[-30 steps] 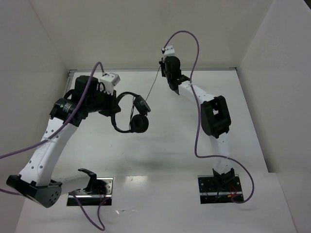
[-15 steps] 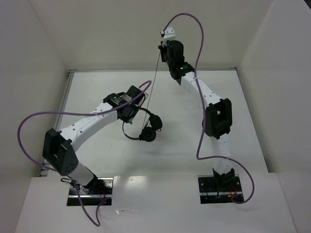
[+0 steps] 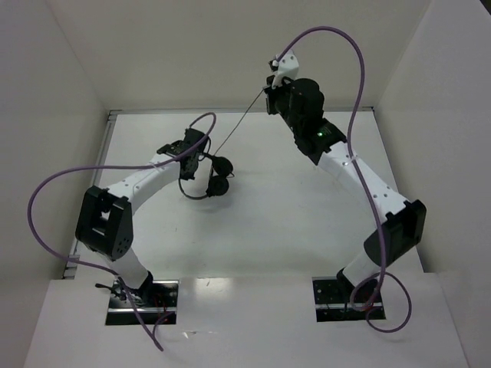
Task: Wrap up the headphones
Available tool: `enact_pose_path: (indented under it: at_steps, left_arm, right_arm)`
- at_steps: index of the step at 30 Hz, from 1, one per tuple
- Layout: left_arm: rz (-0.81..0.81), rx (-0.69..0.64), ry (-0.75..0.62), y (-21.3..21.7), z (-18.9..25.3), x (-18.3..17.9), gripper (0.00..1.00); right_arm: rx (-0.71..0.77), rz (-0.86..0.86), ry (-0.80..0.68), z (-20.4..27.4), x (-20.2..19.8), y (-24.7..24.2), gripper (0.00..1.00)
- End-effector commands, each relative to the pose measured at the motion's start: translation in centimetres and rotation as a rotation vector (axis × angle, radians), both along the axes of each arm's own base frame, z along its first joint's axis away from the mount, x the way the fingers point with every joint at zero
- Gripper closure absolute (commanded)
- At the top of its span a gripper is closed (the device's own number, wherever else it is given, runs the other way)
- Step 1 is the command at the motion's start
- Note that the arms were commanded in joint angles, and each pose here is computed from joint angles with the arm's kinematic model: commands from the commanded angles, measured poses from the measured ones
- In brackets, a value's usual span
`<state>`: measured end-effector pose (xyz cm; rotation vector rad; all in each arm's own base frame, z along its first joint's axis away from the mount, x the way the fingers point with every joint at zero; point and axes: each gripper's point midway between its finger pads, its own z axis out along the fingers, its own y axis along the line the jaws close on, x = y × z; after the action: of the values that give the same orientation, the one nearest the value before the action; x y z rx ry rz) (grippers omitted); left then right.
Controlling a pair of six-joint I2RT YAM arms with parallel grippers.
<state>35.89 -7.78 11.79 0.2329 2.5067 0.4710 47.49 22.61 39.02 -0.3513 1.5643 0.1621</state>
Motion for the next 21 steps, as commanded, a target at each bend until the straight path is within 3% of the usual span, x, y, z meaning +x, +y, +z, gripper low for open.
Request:
enact_pose_path:
  at_steps: [1, 5, 6, 8, 9, 11, 12, 13, 16, 21]
  left_arm:
    - [0.096, -0.039, -0.218, 0.5, 2.1, 5.7, 1.0]
    - [0.143, -0.088, -0.346, 1.1, 5.1, 11.9, 1.0]
    - [0.155, -0.094, -0.331, 1.1, 3.9, 13.2, 1.0]
    - [0.16, -0.117, -0.348, 1.0, 4.5, 15.2, 1.0]
    - [0.17, -0.139, -0.408, 1.0, 6.8, 17.0, 1.0]
    - [0.164, -0.162, -0.412, 0.7, 6.2, 19.1, 1.0]
    - [0.158, -0.211, -0.482, -0.2, 9.0, 20.9, 1.0]
    - [0.162, -0.232, -0.439, -0.2, 7.3, 21.8, 1.0]
    - [0.155, -0.384, -0.512, -1.0, 10.5, 25.2, 1.0]
    - [0.079, -0.635, -0.61, -3.8, 15.9, 27.1, 1.0]
  right_arm:
    - [0.104, 0.174, -0.101, 4.7, -5.3, 3.0, 0.99]
    - [0.194, 0.359, -0.075, 4.6, -10.7, 6.1, 0.99]
    - [0.196, 0.391, -0.047, 3.5, -11.4, 6.4, 0.99]
    - [0.245, 0.536, -0.031, 3.6, -14.5, 7.9, 0.99]
    - [0.26, 0.579, -0.019, 2.2, -15.5, 8.5, 0.99]
    - [0.311, 0.646, 0.009, 1.5, -17.1, 8.9, 0.99]
    - [0.346, 0.659, 0.065, 0.2, -17.7, 9.0, 0.99]
    - [0.357, 0.685, 0.089, -0.3, -18.5, 9.4, 0.99]
    - [0.386, 0.725, 0.194, -3.4, -20.4, 10.2, 0.99]
    - [0.422, 0.727, 0.39, -10.4, -21.9, 10.7, 0.99]
